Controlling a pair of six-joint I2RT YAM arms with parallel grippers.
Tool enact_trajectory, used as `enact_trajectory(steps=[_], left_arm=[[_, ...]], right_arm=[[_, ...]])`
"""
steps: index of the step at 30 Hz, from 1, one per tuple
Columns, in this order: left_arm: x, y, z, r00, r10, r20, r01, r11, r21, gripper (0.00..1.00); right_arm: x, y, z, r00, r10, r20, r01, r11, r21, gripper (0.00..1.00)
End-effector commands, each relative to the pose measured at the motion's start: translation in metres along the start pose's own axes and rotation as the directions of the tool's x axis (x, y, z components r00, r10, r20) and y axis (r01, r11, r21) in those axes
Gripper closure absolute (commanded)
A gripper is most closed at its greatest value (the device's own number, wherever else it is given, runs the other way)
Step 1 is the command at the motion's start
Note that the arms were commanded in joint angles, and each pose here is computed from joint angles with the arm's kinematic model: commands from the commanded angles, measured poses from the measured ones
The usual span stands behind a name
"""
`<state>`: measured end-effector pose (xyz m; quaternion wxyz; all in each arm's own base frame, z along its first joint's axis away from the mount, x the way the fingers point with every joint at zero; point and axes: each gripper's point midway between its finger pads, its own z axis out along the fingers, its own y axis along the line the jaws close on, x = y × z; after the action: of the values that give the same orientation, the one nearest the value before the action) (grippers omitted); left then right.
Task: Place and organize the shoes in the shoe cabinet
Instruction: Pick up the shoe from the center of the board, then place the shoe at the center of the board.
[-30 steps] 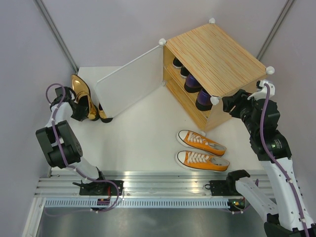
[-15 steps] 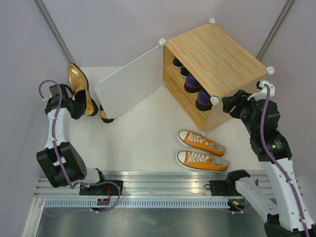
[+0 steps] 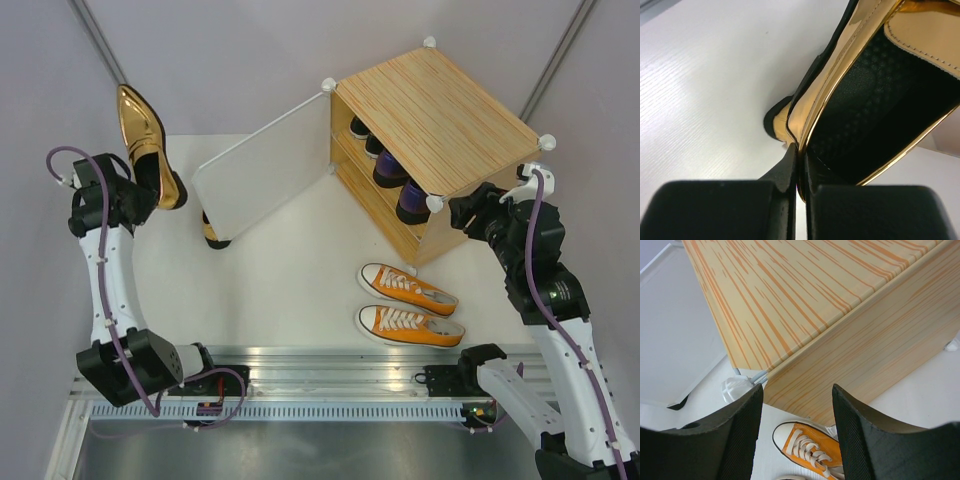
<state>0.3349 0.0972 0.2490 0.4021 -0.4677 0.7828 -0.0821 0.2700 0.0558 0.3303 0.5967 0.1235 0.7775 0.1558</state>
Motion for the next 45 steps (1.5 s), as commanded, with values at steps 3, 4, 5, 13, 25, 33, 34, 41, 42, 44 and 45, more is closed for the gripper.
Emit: enact_trajectory(steps=[3, 4, 5, 13, 25, 33, 34, 41, 42, 44, 45], left_arm=[[-0.054, -0.072, -0.076, 0.982, -0.073, 0.177, 0.022, 0.960, 0.278, 0.98], [-0.059, -0.081, -0.088, 0.979, -0.082, 0.188, 0.020, 0.950, 0.311, 0.98], [-0.061, -0.083, -0.095, 0.978, -0.085, 0.192, 0.019, 0.948, 0.318, 0.98], [-0.079, -0.121, -0.169, 0.966, -0.107, 0.236, -0.019, 0.879, 0.477, 0.98], [-0.053, -0.139, -0.247, 0.975, -0.080, 0.209, -0.076, 0.759, 0.646, 0.98], [-0.010, -0.130, -0.245, 0.992, 0.019, 0.125, -0.101, 0.720, 0.686, 0.98], [-0.007, -0.129, -0.242, 0.993, 0.032, 0.116, -0.103, 0.721, 0.685, 0.98], [0.031, -0.141, -0.227, 0.981, 0.165, 0.104, -0.191, 0.707, 0.681, 0.98], [0.043, -0.145, -0.223, 0.974, 0.201, 0.100, -0.215, 0.703, 0.678, 0.98], [0.054, -0.148, -0.216, 0.966, 0.239, 0.095, -0.240, 0.703, 0.669, 0.98], [0.066, -0.147, -0.208, 0.956, 0.280, 0.086, -0.265, 0.702, 0.662, 0.98]], right_arm=[[-0.005, 0.001, -0.002, 1.000, -0.018, 0.009, 0.018, 1.000, 0.003, 0.37], [-0.005, 0.001, -0.002, 1.000, -0.019, 0.009, 0.019, 1.000, 0.003, 0.38], [-0.005, 0.001, -0.002, 1.000, -0.020, 0.008, 0.020, 1.000, 0.003, 0.38], [-0.003, -0.001, -0.001, 1.000, -0.024, 0.001, 0.024, 1.000, 0.015, 0.37], [-0.005, -0.004, 0.000, 0.999, -0.041, -0.011, 0.041, 0.998, 0.038, 0.37], [-0.007, -0.009, -0.002, 0.999, -0.049, -0.009, 0.050, 0.997, 0.067, 0.37], [-0.007, -0.010, -0.002, 0.999, -0.051, -0.011, 0.052, 0.996, 0.071, 0.37], [-0.006, -0.016, -0.001, 0.998, -0.064, -0.015, 0.065, 0.993, 0.098, 0.36], [-0.005, -0.017, -0.001, 0.997, -0.070, -0.018, 0.071, 0.992, 0.104, 0.36], [-0.006, -0.020, -0.003, 0.997, -0.071, -0.014, 0.073, 0.991, 0.115, 0.36], [-0.006, -0.020, -0.003, 0.997, -0.073, -0.014, 0.074, 0.990, 0.119, 0.36]])
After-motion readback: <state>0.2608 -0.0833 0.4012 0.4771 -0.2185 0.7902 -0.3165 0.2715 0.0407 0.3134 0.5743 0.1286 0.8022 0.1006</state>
